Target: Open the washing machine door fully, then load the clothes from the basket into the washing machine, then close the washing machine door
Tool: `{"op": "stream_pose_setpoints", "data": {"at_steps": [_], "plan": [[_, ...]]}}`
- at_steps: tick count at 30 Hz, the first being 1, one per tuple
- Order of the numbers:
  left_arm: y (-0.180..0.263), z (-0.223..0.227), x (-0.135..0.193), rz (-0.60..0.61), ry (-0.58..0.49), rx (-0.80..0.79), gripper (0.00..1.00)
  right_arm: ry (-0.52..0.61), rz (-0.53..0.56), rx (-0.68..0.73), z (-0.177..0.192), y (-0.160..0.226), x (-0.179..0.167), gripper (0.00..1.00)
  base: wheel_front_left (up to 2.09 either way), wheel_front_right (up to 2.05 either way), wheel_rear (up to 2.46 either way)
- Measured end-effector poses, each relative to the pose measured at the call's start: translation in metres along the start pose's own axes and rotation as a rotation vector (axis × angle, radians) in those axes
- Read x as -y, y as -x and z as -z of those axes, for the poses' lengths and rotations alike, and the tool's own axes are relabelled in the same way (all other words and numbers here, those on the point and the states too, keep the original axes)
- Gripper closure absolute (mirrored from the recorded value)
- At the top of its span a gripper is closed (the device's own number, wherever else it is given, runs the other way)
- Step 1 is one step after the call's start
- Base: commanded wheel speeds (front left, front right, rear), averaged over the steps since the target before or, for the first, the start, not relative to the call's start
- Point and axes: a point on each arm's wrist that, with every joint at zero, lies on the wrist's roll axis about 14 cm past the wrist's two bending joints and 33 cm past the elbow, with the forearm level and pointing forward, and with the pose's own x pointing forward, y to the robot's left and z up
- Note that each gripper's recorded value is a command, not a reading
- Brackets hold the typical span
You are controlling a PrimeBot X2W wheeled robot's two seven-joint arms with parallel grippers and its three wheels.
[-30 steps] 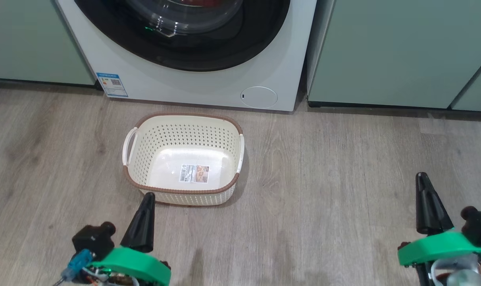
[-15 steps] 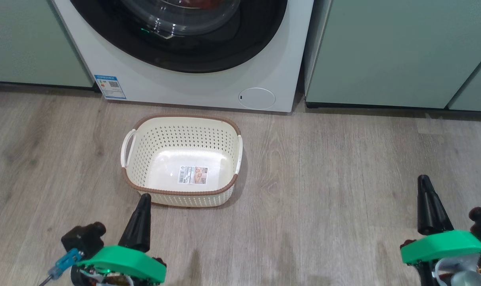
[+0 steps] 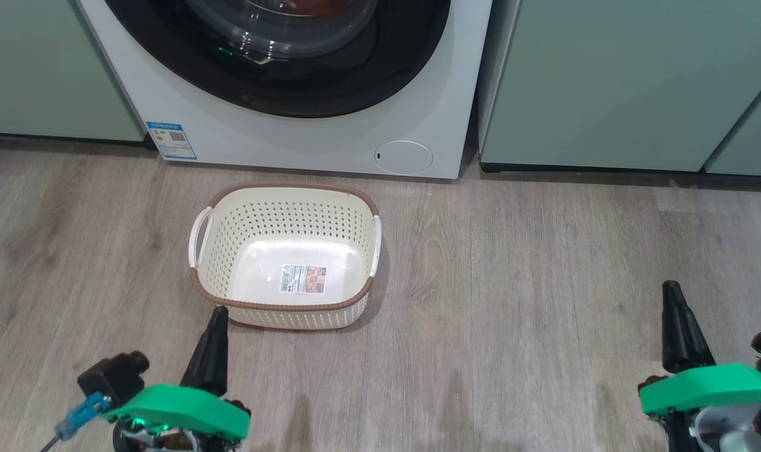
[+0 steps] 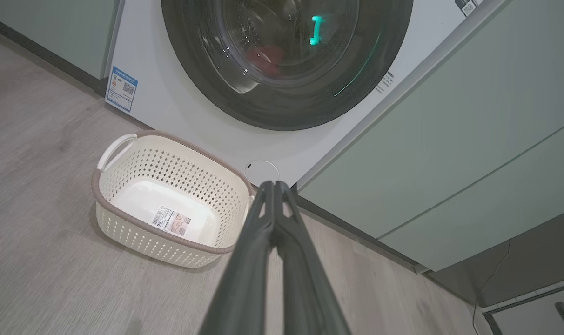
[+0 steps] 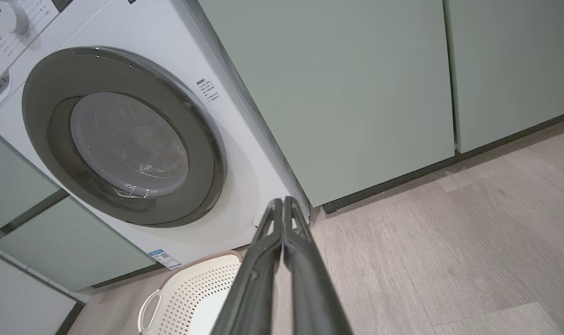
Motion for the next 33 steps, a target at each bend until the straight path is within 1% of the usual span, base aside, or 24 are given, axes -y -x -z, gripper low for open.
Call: {"op": "stream_pose_setpoints", "data": {"at_steps": [23,33], "plan": [[-0.0048,-0.0019,-0.0073,-0.028,0.229,-0.022,1.00,-0.263,0.039,-0.023,0.0027,-0.0013,0.0059,1.00,0.00,0.00,0.00],[-0.0093,-0.0047,-0.0057,-0.025,0.318,-0.026,1.00,-0.368,0.039,-0.026,0.0008,-0.0045,0.0042,1.00,0.00,0.00,0.00]]}}
